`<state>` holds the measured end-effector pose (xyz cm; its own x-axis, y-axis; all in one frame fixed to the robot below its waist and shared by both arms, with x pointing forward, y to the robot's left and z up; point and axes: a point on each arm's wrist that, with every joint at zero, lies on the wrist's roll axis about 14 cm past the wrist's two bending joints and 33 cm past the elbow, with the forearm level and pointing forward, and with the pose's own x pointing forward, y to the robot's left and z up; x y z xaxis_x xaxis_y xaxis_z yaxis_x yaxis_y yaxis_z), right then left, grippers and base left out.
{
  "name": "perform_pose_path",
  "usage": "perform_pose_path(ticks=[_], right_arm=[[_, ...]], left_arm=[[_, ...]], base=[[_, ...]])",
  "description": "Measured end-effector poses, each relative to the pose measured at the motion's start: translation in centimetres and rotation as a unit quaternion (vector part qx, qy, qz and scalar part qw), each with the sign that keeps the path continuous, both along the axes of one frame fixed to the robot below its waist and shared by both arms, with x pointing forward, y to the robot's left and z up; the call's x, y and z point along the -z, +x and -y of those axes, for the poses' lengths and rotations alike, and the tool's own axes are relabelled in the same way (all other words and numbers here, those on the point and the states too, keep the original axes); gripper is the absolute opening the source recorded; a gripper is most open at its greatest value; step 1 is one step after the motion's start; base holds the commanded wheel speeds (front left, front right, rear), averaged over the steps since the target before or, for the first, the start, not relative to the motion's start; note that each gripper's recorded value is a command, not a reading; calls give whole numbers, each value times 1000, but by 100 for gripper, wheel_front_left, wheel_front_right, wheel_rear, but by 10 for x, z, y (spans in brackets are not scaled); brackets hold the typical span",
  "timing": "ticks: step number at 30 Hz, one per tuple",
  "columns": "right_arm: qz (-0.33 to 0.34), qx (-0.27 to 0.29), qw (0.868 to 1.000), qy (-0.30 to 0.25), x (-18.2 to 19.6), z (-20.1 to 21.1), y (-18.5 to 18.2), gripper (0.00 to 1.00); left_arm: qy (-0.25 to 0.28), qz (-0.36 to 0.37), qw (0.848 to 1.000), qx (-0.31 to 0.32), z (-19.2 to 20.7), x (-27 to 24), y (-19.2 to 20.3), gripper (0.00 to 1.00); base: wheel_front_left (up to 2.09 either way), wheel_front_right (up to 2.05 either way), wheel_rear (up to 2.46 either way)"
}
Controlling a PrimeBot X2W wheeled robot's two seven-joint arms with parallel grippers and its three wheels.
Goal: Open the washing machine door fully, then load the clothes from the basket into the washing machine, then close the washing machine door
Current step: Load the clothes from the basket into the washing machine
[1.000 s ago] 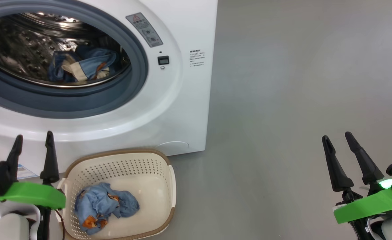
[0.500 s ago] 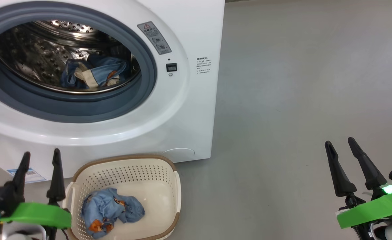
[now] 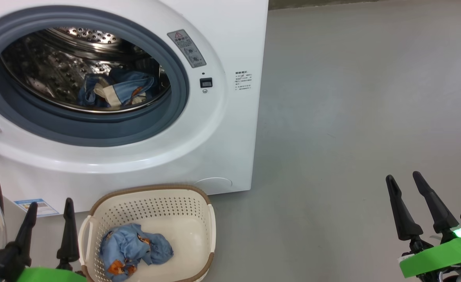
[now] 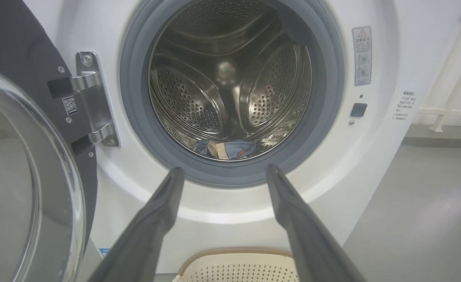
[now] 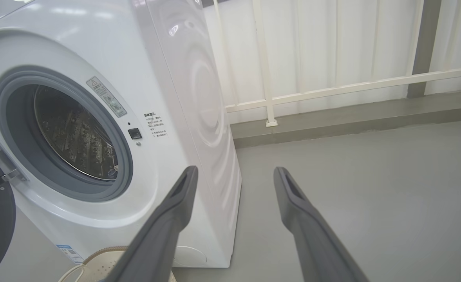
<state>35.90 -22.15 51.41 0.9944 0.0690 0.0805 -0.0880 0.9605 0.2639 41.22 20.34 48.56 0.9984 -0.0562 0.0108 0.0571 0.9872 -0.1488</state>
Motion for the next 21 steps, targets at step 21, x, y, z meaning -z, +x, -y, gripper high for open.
perform_pose_path(ticks=[21], right_arm=[[-4,2,1000,1,3,1,-7,100]], left_arm=[[-2,21,1000,-8,-1,-12,-16,100]], base=[[0,0,0]])
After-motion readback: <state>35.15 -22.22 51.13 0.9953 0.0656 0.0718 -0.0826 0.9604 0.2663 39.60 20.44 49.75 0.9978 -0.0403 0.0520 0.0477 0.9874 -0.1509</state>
